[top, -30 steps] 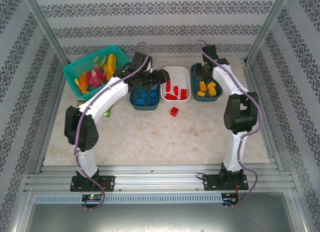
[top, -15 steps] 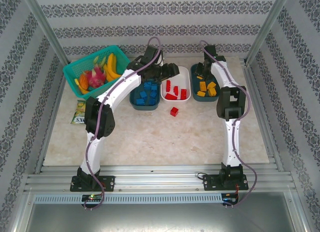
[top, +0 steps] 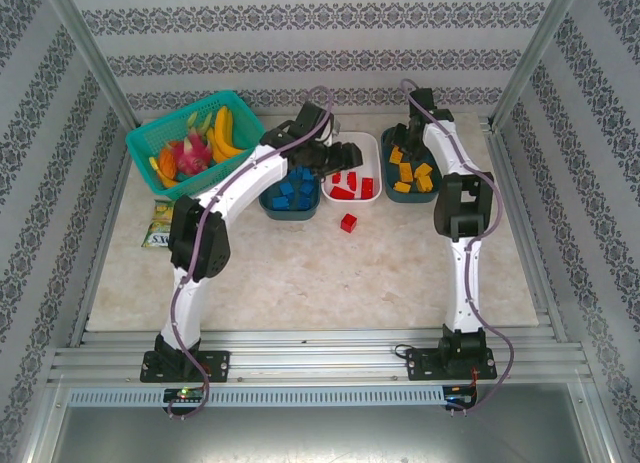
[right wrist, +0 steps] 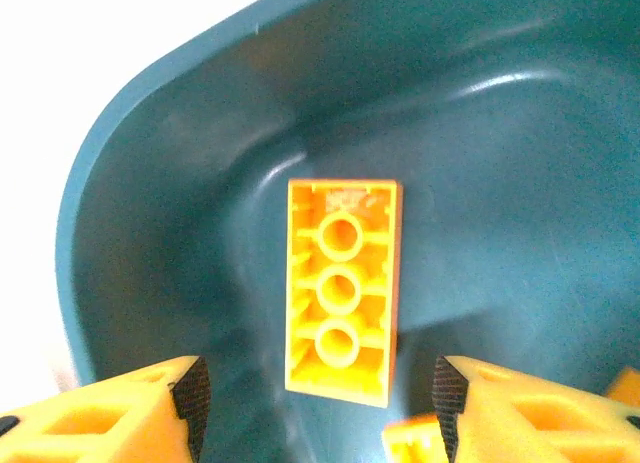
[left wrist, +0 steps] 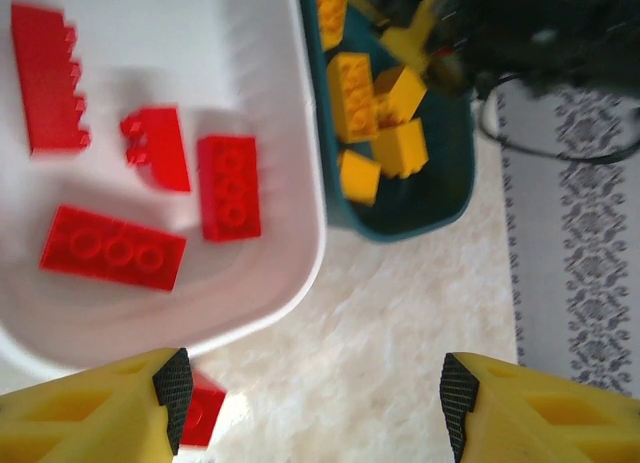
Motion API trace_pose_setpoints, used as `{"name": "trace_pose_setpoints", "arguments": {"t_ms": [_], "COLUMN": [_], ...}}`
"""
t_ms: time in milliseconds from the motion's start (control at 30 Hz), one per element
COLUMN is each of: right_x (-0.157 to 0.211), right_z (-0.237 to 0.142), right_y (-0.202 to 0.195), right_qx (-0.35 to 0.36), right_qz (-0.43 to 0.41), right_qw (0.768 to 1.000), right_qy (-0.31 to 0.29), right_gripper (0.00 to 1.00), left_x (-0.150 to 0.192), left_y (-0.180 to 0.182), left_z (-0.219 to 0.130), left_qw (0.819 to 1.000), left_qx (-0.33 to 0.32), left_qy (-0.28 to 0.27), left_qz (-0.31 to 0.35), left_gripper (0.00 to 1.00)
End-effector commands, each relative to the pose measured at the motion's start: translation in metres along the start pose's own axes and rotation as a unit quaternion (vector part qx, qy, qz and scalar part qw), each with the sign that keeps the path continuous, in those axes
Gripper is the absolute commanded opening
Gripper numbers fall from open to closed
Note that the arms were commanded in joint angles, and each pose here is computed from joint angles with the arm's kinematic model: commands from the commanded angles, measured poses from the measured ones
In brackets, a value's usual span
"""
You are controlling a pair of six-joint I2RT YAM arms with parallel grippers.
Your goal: Sort the legos into containers by color
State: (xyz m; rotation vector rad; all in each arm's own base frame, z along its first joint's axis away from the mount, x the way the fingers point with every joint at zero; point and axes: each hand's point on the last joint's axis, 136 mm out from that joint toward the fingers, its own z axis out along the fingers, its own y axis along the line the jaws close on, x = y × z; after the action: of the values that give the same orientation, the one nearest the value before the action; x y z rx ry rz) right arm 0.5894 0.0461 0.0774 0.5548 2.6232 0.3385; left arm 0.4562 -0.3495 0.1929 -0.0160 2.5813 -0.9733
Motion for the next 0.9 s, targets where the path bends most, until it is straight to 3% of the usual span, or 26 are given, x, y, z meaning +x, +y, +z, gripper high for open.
{"name": "trace_pose_setpoints", "arguments": {"t_ms": [0,167,433,633,867], "right_x": [-0.018,0.029,0.174,0.270,0.323], "right_z": [-0.083,-0.153,-0.215,-0.234,-0.231], "right_y": [0.030,0.058,0.037,0.002,-0.022], "right_qx": [-0.044,-0.124,-0.216,-0.251,-0.277], "right_qz": [-0.021,-0.047,-0.073,-0.074,-0.015], "right_qw": [0.996,0.984,0.969,0.965,0.961], "right_qy": [-0.071,-0.123,-0.093,-0.031,0.020], "right_gripper": [0.62,0.63,0.65,0.69,0.71], "left_x": [0.025,0.076,0.131,0.142,0.139], "left_y": [-0.009,0.008,0.024,0.035,0.051], "left_z": [-0.027,-0.025,-0.001,0.020,0.052], "left_qw": [0.999,0.996,0.990,0.982,0.966], "left_qx": [-0.007,-0.040,-0.070,-0.109,-0.162], "left_qy": [0.007,0.045,0.085,0.090,0.094], "left_qz": [0.032,0.062,0.090,0.126,0.176], "left_gripper": [0.70,0.71,0.71,0.74,0.74]}}
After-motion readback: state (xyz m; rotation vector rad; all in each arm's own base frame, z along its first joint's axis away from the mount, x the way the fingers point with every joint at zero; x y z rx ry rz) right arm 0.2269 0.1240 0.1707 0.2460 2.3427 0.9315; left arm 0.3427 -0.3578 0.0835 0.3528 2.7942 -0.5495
